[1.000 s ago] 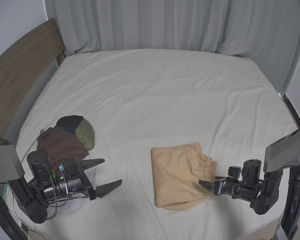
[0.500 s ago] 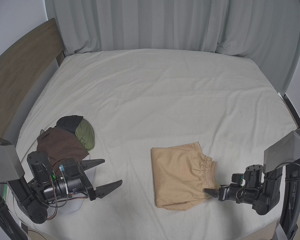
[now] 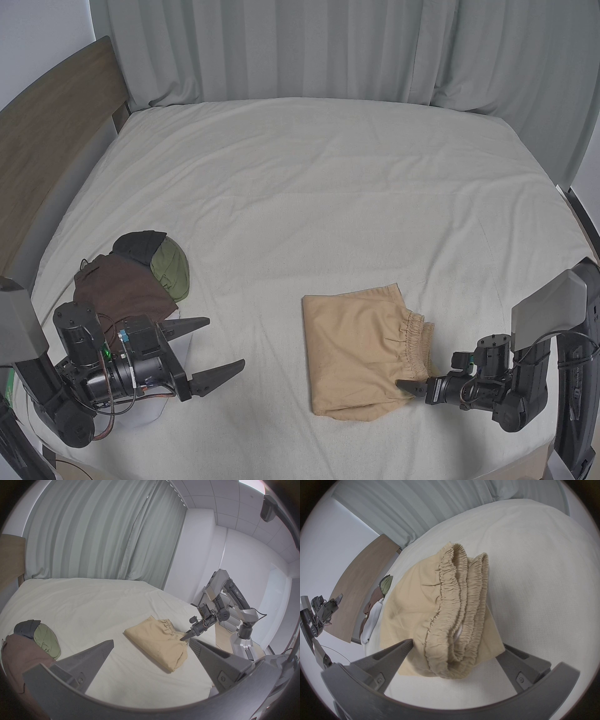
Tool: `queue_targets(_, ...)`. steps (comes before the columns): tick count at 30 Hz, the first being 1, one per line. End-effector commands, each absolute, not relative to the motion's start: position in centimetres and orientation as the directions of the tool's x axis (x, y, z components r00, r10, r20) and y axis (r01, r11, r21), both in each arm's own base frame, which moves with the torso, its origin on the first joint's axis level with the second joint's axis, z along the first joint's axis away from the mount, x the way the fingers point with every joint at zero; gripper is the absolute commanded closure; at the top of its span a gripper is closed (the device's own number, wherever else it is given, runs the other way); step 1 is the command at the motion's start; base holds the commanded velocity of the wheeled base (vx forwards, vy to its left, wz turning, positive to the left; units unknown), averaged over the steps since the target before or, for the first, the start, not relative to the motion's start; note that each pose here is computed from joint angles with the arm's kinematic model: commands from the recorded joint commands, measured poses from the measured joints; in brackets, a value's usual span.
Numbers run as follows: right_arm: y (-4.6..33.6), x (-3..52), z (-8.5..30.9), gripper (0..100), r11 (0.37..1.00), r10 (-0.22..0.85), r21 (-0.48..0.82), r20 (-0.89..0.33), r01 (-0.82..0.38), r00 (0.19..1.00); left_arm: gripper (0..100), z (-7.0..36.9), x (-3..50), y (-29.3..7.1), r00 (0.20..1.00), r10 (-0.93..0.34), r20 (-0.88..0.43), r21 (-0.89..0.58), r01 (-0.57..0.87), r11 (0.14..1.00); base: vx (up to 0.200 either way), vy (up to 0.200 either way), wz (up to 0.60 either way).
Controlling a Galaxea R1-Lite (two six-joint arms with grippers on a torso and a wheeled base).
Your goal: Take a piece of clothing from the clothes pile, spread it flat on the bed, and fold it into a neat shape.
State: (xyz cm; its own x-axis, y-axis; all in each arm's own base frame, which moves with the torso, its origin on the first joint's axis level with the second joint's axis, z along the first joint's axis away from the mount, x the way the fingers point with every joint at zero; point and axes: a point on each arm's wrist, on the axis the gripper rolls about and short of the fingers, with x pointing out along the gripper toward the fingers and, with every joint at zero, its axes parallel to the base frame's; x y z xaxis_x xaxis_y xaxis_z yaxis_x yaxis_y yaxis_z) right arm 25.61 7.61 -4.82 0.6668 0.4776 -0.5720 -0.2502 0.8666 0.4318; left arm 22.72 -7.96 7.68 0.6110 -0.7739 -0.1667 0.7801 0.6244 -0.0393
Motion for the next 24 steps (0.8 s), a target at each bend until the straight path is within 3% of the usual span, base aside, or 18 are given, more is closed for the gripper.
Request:
queue_targets(1, 8.0, 25.8, -4.8, 0, 0.861, 0.487, 0.438, -0.565, -0.259, 0.666, 0, 7.7, 22.7, -8.0, 0.611, -0.774, -0.166, -0.039, 0.78, 0.624, 0.0, 0.0, 0.0)
queue_targets(5, 7.9, 25.8, -4.8, 0, 0.861, 0.486, 0.438, -0.563, -0.257, 0.669, 0, 7.7, 22.7, -8.0, 0.611, -0.774, -0.166, -0.039, 0.78, 0.624, 0.0, 0.0, 0.0)
queue_targets(6, 7.9, 25.8, -4.8, 100, 0.861, 0.486, 0.438, -0.563, -0.257, 0.669, 0, 7.7, 22.7, -8.0, 0.611, -0.774, -0.166, -0.039, 0.78, 0.624, 0.0, 0.0, 0.0)
queue_targets(18, 8.3, 25.7, -4.7, 100, 0.858, 0.494, 0.438, -0.56, -0.268, 0.665, 0, 7.7, 22.7, -8.0, 0.611, -0.774, -0.166, -0.039, 0.78, 0.624, 0.0, 0.0, 0.0)
queue_targets(24, 9.2, 25.5, -2.4, 100, 0.833, 0.53, 0.456, -0.499, -0.313, 0.686, 0, 7.7, 22.7, -7.9, 0.612, -0.773, -0.165, -0.038, 0.779, 0.625, 0.0, 0.0, 0.0)
